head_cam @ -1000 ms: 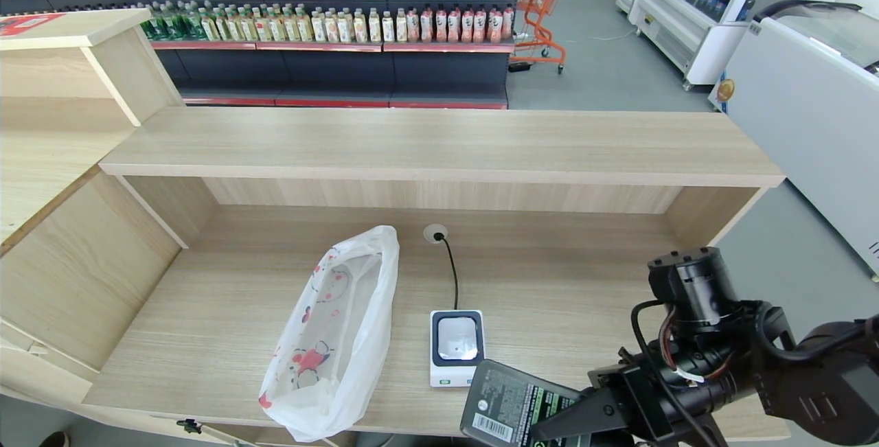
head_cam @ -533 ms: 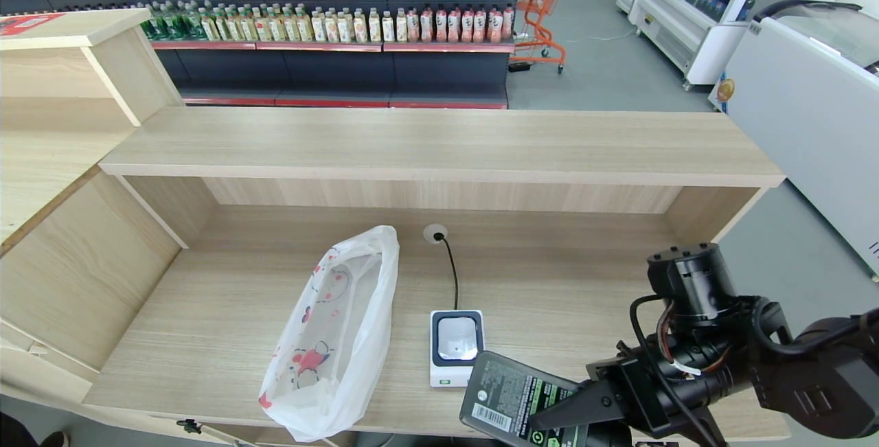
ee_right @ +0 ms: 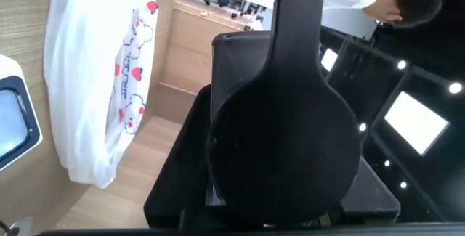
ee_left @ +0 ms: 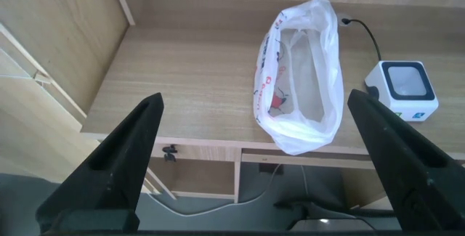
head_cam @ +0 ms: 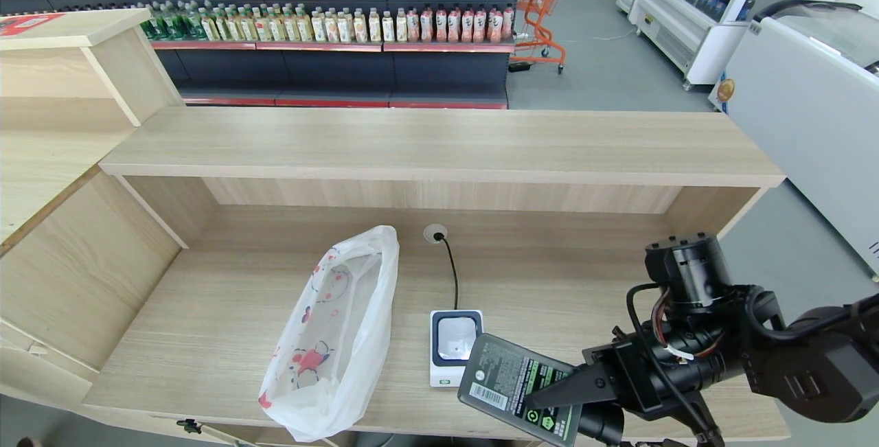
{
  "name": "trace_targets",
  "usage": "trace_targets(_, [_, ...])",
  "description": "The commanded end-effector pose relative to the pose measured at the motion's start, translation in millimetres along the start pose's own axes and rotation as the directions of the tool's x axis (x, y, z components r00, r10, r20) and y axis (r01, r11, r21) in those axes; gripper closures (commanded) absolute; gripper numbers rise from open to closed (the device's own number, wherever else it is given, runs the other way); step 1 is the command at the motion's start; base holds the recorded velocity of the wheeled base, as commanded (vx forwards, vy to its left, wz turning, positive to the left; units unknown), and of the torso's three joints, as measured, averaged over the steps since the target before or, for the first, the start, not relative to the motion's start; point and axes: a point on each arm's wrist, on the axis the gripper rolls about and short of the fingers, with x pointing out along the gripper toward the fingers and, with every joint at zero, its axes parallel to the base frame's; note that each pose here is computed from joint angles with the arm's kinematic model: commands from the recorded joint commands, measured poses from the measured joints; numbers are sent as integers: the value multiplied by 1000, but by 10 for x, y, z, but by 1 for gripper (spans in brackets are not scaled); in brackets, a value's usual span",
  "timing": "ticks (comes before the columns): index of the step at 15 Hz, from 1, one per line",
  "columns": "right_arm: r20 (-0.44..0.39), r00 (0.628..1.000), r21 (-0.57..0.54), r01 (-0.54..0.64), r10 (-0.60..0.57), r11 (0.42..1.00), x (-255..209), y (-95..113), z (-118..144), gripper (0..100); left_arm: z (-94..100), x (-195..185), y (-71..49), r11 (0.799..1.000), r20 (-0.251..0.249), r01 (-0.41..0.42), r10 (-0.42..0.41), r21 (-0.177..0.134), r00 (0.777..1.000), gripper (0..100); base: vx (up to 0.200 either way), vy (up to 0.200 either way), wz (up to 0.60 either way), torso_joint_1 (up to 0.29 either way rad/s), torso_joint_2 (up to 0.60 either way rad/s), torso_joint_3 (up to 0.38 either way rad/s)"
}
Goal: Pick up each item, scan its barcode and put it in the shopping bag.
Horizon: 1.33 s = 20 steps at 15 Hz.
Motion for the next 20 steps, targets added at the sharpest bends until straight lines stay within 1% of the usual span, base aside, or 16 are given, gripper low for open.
trace_targets(1, [0,1000,-13,1,-1,1000,5,8,-8,100,1,0,0,1000,1,0,0,0,1000,0,0,0,0,0,0,0])
trace_targets(9, [2,1000,-7,2,-2,1000,3,-31,-5,100,0,0,0,1000,0,0,0,0,1000,0,0,0,0,0,0,0])
trace_targets(10, [0,1000,34,7,-7,999,5,-65,-21,100,1,0,0,1000,1,0,0,0,1000,0,0,0,0,0,0,0])
trace_targets(11, [-9,1000,109,7,-6,994,-12,-114,-43,100,1,0,0,1000,1,0,0,0,1000,0,0,0,0,0,0,0])
trace_targets(12, [-25,1000,199,12,-7,980,-45,-204,-69,100,1,0,0,1000,1,0,0,0,1000,0,0,0,0,0,0,0])
trace_targets(13, [-60,998,285,0,18,958,-109,-317,-89,100,1,0,0,1000,1,-1,1,0,1000,0,0,0,0,0,0,0])
trace_targets(14, [-119,992,343,12,31,939,-251,-555,-104,100,1,0,0,1000,1,0,0,0,1000,0,0,0,0,0,0,0])
trace_targets(15, [-214,973,479,28,86,877,-542,-630,-48,100,1,0,0,1000,1,0,0,0,1000,0,0,0,0,0,0,0])
trace_targets(16, [-269,952,650,66,149,757,-745,-598,94,100,0,0,0,1000,0,0,0,0,1000,0,0,0,0,0,0,0])
trace_targets(17, [-338,919,817,179,203,549,-951,-685,251,100,1,0,0,1000,1,0,0,0,1000,0,0,0,0,0,0,0])
trace_targets(18, [-404,882,866,283,243,413,-1108,-748,290,100,1,0,0,1000,1,0,0,0,1000,0,0,0,0,0,0,0])
trace_targets(19, [-436,861,881,348,263,321,-1184,-780,310,100,0,0,0,1000,0,0,0,0,1000,0,0,0,0,0,0,0])
trace_targets(20, [-470,834,879,474,289,61,-1258,-818,365,100,1,0,0,1000,1,0,0,0,1000,0,0,0,0,0,0,0])
